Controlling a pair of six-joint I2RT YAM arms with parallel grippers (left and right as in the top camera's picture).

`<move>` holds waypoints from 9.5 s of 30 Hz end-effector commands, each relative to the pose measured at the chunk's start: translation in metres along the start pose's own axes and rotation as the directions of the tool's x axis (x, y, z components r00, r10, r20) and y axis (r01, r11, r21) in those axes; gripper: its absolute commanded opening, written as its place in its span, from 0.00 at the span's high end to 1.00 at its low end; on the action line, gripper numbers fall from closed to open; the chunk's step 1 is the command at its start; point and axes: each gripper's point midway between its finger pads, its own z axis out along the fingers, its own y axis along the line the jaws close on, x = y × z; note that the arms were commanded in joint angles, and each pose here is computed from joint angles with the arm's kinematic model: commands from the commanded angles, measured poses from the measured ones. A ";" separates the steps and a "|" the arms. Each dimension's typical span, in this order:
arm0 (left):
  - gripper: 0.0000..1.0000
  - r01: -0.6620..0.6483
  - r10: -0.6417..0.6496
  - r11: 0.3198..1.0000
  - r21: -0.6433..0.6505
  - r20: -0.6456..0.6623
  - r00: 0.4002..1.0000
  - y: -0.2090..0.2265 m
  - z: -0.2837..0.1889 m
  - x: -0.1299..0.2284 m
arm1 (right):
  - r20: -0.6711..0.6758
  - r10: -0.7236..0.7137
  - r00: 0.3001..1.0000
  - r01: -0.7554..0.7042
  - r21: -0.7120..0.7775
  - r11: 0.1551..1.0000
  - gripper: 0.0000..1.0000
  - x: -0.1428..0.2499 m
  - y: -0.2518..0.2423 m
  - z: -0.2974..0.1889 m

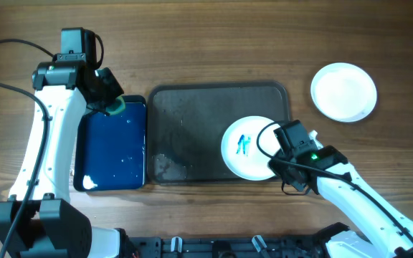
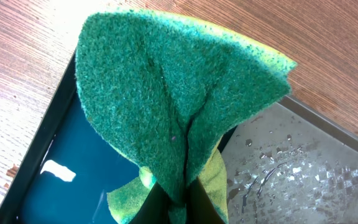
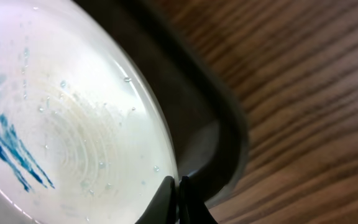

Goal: Clean dirty plates on tray and stack at the side
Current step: 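Grasp the plate rim and pull it left with the right gripper, then scrub the plate with the sponge while the right gripper holds it, then lift the plate with the right gripper and move it left, then rinse the plate over the blue tray with the right gripper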

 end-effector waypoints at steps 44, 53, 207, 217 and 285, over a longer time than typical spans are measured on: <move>0.96 -0.477 0.743 0.651 0.590 -0.369 0.558 -0.204 0.111 0.260 | -0.089 -0.337 0.937 0.314 -0.207 0.927 0.95 -0.002 0.087 0.057; 0.96 -0.529 0.448 0.838 -0.136 -0.384 0.808 -0.095 0.152 0.164 | -0.098 -0.336 0.937 0.312 -0.202 0.928 0.95 0.000 0.085 0.057; 0.96 0.137 -0.136 0.991 0.001 0.122 0.983 0.055 -0.084 -0.049 | 0.104 -0.673 0.732 0.670 -0.286 0.685 0.95 -0.022 0.204 -0.085; 0.96 0.189 -0.186 0.982 -0.016 0.121 0.975 0.074 -0.087 -0.052 | 0.073 -0.785 0.615 0.775 -0.236 0.586 0.95 -0.006 0.279 -0.078; 0.96 0.592 -0.574 0.806 0.002 0.248 0.780 0.209 -0.103 -0.081 | 0.349 -0.739 -0.576 0.505 0.863 0.014 0.95 0.124 0.416 -0.266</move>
